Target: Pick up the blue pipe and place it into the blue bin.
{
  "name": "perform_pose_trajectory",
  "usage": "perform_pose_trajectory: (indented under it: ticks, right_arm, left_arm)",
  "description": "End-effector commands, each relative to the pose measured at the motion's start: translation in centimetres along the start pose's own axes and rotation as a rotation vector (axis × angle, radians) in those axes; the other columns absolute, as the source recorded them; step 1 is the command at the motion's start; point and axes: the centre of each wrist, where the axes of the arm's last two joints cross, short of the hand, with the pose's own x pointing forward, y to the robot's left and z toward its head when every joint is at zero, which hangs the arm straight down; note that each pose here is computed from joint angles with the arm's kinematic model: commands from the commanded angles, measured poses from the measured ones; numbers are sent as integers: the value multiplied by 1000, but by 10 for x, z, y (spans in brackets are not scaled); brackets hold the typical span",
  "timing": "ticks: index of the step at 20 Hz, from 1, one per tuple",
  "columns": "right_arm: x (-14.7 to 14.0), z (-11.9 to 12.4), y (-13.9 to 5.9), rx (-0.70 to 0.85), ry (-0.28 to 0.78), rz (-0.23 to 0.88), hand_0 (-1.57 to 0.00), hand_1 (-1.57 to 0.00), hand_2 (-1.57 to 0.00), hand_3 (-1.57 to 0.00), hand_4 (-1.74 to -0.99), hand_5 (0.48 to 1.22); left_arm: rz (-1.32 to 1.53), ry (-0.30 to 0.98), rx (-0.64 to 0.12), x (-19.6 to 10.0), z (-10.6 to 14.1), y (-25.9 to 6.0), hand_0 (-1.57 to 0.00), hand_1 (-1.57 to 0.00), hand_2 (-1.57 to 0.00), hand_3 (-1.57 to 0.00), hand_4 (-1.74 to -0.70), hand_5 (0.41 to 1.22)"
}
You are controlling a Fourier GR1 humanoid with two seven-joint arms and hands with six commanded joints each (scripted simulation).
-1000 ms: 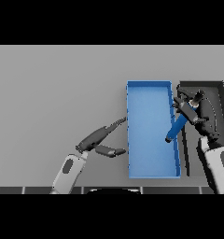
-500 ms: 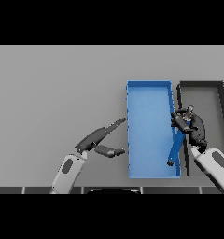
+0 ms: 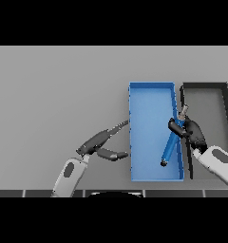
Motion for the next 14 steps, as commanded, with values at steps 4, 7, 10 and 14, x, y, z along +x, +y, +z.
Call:
perform_pose_trajectory:
  ticks: [4, 7, 10, 14]
  right_arm:
    - [-3, -4, 0, 2, 46, 65, -51, -46, -46, -27, -1051, 787]
    - [-3, -6, 4, 5, 50, 93, -25, -23, -23, -13, -1036, 713]
    - [-1, -7, 4, 5, 50, 103, -13, -11, -11, -6, -1022, 672]
    - [3, -6, 4, 20, 47, 109, -6, -5, -5, -3, -1022, 658]
  left_arm:
    - [-4, -18, 6, 3, 2, -1, 1, 1, 1, 1, -885, 428]
    - [-6, 1, 0, 1, 1, 0, 1, 1, 1, 1, -887, 429]
    - [-5, -1, 5, 0, -2, 1, 1, 1, 1, 1, -887, 431]
    - [-9, 1, 10, 2, -3, 3, 1, 1, 1, 1, -885, 431]
